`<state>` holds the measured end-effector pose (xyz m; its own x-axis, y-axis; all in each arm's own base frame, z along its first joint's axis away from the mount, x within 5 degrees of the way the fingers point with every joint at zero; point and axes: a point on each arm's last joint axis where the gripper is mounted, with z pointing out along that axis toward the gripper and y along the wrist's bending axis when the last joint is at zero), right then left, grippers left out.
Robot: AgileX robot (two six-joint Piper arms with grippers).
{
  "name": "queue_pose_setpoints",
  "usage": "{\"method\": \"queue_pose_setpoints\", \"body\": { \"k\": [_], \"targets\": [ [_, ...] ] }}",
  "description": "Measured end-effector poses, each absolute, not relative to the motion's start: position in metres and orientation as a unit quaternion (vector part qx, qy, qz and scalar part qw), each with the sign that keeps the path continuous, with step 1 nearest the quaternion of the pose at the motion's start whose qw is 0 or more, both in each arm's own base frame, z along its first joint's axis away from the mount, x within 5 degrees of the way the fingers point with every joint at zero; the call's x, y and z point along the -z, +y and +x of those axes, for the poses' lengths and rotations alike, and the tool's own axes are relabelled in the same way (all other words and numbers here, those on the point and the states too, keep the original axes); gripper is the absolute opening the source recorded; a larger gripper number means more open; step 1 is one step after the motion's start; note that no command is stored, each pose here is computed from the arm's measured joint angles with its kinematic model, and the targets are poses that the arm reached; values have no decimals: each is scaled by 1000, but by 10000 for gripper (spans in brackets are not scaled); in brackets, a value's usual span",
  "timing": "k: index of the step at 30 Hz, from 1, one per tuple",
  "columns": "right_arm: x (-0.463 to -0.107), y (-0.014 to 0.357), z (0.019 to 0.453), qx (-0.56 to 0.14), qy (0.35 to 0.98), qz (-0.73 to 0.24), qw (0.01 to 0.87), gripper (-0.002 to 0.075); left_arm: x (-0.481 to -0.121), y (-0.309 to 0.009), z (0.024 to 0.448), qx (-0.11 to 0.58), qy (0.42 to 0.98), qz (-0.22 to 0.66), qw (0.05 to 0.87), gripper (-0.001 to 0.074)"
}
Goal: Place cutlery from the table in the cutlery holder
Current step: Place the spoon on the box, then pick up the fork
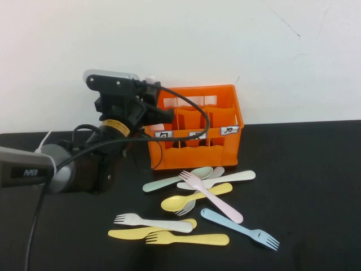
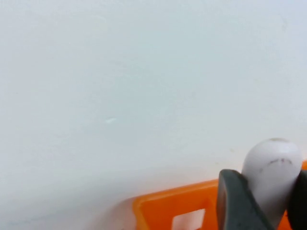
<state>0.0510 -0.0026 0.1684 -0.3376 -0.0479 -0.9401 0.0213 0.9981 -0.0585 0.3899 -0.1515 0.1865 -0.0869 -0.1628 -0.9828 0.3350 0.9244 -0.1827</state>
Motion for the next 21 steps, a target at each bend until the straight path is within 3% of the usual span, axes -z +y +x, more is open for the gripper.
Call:
{"method": "queue_pose_setpoints", "body": {
  "k": [7,15,18,21],
  "targets": [
    [-168,-3,51,30,817,-8,575,-3,-196,-153,387,188,708,80,676,316],
    [-168,-3,51,30,817,-8,575,-3,-273,-144,363,183,685,88,699,339],
    [-168,-3,51,30,817,-8,575,-3,-299,-138,348,164,700,104,688,300],
    [-168,-3,51,30,817,-8,575,-3,-321,-130,329,140,723,126,664,164]
  ]
}}
